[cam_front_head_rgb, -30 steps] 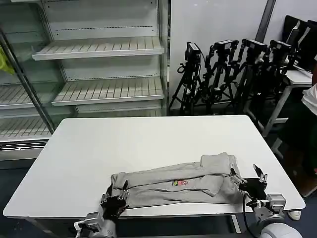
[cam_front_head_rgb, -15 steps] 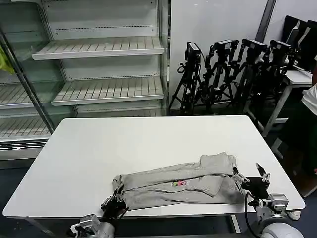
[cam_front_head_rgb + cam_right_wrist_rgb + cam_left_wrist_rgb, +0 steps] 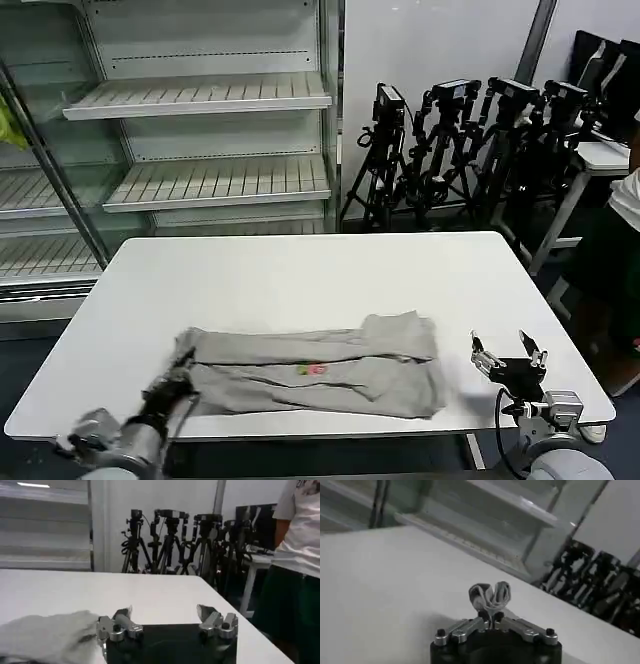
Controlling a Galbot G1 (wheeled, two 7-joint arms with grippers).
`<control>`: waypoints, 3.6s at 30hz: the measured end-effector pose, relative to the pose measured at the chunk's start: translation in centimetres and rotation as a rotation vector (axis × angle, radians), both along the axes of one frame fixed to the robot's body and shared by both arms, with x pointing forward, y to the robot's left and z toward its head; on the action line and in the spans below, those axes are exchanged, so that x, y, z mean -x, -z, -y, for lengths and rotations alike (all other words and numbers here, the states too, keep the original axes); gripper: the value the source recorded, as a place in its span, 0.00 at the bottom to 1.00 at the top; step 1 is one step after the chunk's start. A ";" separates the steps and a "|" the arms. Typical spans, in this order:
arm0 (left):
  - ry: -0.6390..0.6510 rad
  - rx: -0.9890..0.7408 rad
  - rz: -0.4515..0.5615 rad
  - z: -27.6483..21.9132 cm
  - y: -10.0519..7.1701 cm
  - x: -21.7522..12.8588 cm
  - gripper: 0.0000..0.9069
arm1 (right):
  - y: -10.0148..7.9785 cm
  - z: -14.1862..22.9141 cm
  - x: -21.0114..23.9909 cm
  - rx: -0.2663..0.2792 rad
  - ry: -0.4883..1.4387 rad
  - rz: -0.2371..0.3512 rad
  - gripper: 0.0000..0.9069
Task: Fold and organize the clothes.
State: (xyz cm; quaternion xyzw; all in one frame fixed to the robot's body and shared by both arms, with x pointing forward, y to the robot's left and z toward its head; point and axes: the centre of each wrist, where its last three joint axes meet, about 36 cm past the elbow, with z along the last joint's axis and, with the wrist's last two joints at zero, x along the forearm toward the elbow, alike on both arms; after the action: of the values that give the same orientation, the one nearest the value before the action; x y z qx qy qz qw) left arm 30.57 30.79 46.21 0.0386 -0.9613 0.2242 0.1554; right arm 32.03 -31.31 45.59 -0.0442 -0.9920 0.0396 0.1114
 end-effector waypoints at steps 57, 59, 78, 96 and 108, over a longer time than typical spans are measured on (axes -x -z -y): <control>0.361 0.700 -0.054 18.6 0.3 -5.2 1.00 | 0.4 -1.3 1.8 -0.002 0.006 -0.025 1.00; 0.364 0.692 -0.043 18.4 -0.1 -4.9 1.00 | 0.5 -1.3 1.7 -0.002 0.005 -0.025 1.00; 0.295 0.192 -0.041 8.8 -1.3 -1.4 1.00 | 1.2 -1.4 0.8 -0.015 0.003 -0.032 1.00; 0.361 0.320 -0.177 5.1 2.8 -3.7 1.00 | 1.1 -0.8 1.2 -0.017 0.013 -0.042 1.00; 0.394 0.406 -0.182 4.5 3.8 -5.8 0.01 | 0.7 -0.7 1.5 -0.019 0.020 -0.039 1.00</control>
State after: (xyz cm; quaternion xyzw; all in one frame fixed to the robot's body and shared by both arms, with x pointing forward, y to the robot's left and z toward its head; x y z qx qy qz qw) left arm 36.39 26.26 42.39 -0.1605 -0.8678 0.3733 0.2860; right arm 30.50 -30.62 44.87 -0.0523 -0.9895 0.0298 0.1316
